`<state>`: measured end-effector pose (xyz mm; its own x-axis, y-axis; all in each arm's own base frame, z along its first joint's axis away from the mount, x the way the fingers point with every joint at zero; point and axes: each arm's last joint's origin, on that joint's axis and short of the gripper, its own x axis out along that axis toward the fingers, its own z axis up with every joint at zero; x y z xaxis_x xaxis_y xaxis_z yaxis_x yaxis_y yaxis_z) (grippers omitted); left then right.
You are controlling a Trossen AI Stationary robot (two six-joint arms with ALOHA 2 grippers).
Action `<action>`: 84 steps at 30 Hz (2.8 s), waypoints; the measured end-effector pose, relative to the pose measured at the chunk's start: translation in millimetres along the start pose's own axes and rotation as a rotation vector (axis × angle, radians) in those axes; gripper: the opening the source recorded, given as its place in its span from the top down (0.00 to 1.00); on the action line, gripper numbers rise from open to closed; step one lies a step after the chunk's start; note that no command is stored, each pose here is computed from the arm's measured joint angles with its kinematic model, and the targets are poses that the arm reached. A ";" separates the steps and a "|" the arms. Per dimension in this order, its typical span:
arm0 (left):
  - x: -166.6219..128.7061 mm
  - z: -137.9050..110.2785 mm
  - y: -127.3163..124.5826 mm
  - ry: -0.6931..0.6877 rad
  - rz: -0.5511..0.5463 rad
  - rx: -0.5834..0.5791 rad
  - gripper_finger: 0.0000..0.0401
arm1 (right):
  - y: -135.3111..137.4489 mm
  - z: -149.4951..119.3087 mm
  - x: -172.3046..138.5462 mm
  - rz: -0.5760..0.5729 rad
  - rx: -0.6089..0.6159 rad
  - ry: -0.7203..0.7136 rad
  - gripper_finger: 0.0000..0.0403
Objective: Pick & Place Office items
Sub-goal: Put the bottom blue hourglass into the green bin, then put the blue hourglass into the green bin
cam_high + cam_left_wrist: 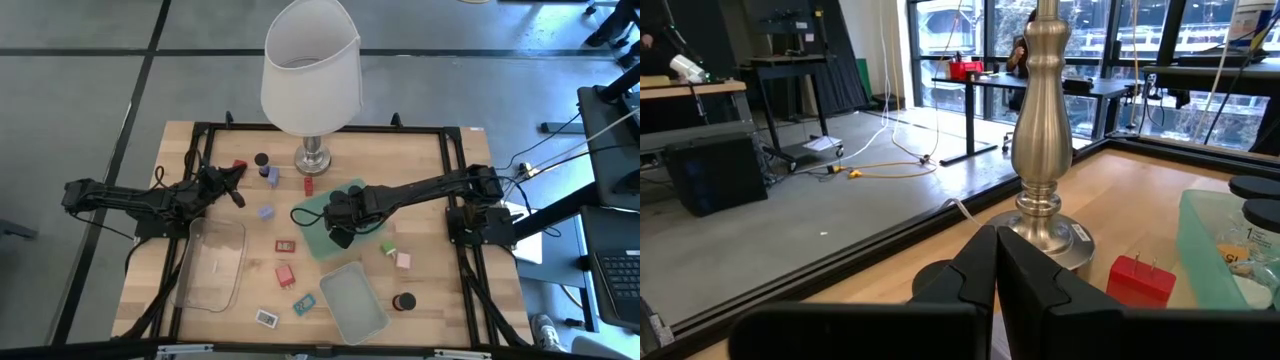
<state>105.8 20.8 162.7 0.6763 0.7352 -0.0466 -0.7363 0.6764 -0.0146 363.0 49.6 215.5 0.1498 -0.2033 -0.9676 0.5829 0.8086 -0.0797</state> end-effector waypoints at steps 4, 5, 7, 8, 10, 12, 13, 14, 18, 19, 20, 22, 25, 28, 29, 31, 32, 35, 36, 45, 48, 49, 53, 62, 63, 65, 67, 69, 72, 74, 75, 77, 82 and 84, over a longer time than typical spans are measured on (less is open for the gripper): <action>0.0 0.0 0.0 0.000 0.000 0.000 0.98 | 0.0 0.0 0.0 0.001 0.009 0.001 0.40; 0.0 -0.1 0.0 0.000 0.000 0.000 0.98 | 0.0 -0.1 0.0 0.001 0.008 0.001 0.39; 0.0 0.0 0.0 0.000 0.000 0.000 0.98 | -0.1 0.0 0.0 0.001 0.009 0.001 0.35; 0.0 0.0 0.0 0.000 0.000 0.000 0.98 | -0.4 0.3 0.0 0.001 0.013 0.001 0.33; 0.0 0.0 0.0 0.000 0.000 0.000 0.98 | -1.1 0.9 0.2 0.000 0.018 0.001 0.30; 0.0 0.0 0.0 0.000 0.000 0.000 0.98 | -2.7 2.0 0.0 -0.001 0.023 0.001 0.27; 0.0 0.0 0.0 0.000 0.000 0.000 0.98 | -3.8 2.7 -0.3 -0.001 0.027 0.002 0.26; 0.0 0.0 0.0 0.000 0.000 0.000 0.98 | -5.1 3.5 -1.3 0.001 0.031 0.000 0.25; 0.0 0.0 0.0 0.000 0.000 0.000 0.98 | -8.0 9.2 -17.3 -0.022 0.031 -0.012 0.24; 0.0 0.0 0.0 0.000 0.000 0.000 0.98 | -9.4 10.7 -24.1 -0.042 0.021 -0.012 0.24; 0.0 0.0 0.0 0.000 0.000 0.000 0.98 | -11.0 12.2 -32.1 -0.064 0.009 -0.014 0.25; 0.0 0.0 0.0 0.000 0.000 0.000 0.98 | -11.1 16.0 -49.8 -0.080 -0.011 -0.038 0.26; 0.0 -0.1 0.0 0.000 0.000 0.000 0.98 | -10.0 20.3 -79.8 -0.092 -0.055 -0.094 0.27; 0.0 0.0 0.0 0.000 0.000 0.000 0.98 | -7.9 21.3 -109.3 -0.095 -0.111 -0.166 0.28; 0.0 -0.1 0.0 0.000 0.000 0.000 0.98 | -7.5 21.1 -118.1 -0.097 -0.130 -0.187 0.28; 0.0 0.0 0.0 0.000 0.000 0.000 0.98 | -7.0 19.9 -135.1 -0.105 -0.167 -0.233 0.28; 0.0 0.0 0.0 0.000 0.000 0.000 0.98 | -7.1 19.1 -143.0 -0.112 -0.183 -0.256 0.28; 0.0 0.0 0.0 0.000 0.000 0.000 0.98 | -7.8 15.1 -162.5 -0.145 -0.218 -0.319 0.28; 0.0 0.0 0.0 0.000 0.000 0.000 0.98 | -8.3 13.1 -168.0 -0.162 -0.230 -0.336 0.28; 0.0 0.0 0.0 0.000 0.000 0.000 0.98 | -23.6 -3.7 -202.4 -0.129 -0.350 -0.392 0.28; 0.0 1.1 0.0 -0.009 -0.001 -0.010 0.98 | -37.2 -8.0 -210.9 -0.133 -0.349 -0.413 0.28; 0.0 1.1 0.0 -0.009 -0.001 -0.009 0.98 | -43.1 -9.7 -213.8 -0.133 -0.339 -0.419 0.28; 0.0 1.0 0.0 -0.008 -0.001 -0.009 0.98 | -63.3 -17.0 -220.6 -0.197 -0.276 -0.473 0.28; 0.0 2.6 0.3 -0.021 0.013 -0.023 0.98 | -88.1 -41.6 -201.0 -0.317 -0.170 -0.487 0.28; 0.0 2.6 0.3 -0.021 0.013 -0.025 0.98 | -90.3 -44.3 -198.2 -0.322 -0.165 -0.481 0.28; 0.0 2.7 0.3 -0.022 0.013 -0.038 0.96 | -94.2 -48.0 -192.5 -0.333 -0.155 -0.467 0.28; 0.0 2.6 -0.3 -0.020 -0.009 -0.049 0.92 | -97.5 -49.7 -188.7 -0.341 -0.142 -0.458 0.28; 0.0 2.6 -1.8 -0.016 -0.060 -0.049 0.87 | -101.3 -50.3 -187.6 -0.343 -0.114 -0.458 0.28; -0.3 2.5 -4.1 -0.011 -0.140 -0.048 0.77 | -106.0 -50.7 -189.3 -0.332 -0.060 -0.468 0.28; -0.4 2.4 -4.9 -0.009 -0.167 -0.047 0.70 | -107.3 -51.2 -190.2 -0.319 -0.035 -0.471 0.28; -0.4 2.4 -5.0 -0.009 -0.173 -0.047 0.66 | -108.0 -51.9 -190.9 -0.308 -0.025 -0.467 0.28; -0.4 2.3 -5.2 -0.008 -0.178 -0.044 0.59 | -108.7 -53.0 -191.7 -0.287 -0.017 -0.456 0.28; 0.0 2.6 -2.3 -0.018 -0.083 0.024 0.45 | -107.7 -53.7 -191.0 -0.252 0.013 -0.435 0.28; 0.8 2.8 0.7 -0.021 0.001 0.044 0.41 | -107.5 -53.7 -190.9 -0.249 0.020 -0.433 0.28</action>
<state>105.9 22.0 165.5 0.6763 0.7362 -0.0253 -0.7356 0.6768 0.0292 228.8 31.1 395.9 0.3201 -0.6027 -0.7309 0.6575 0.6968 -0.2866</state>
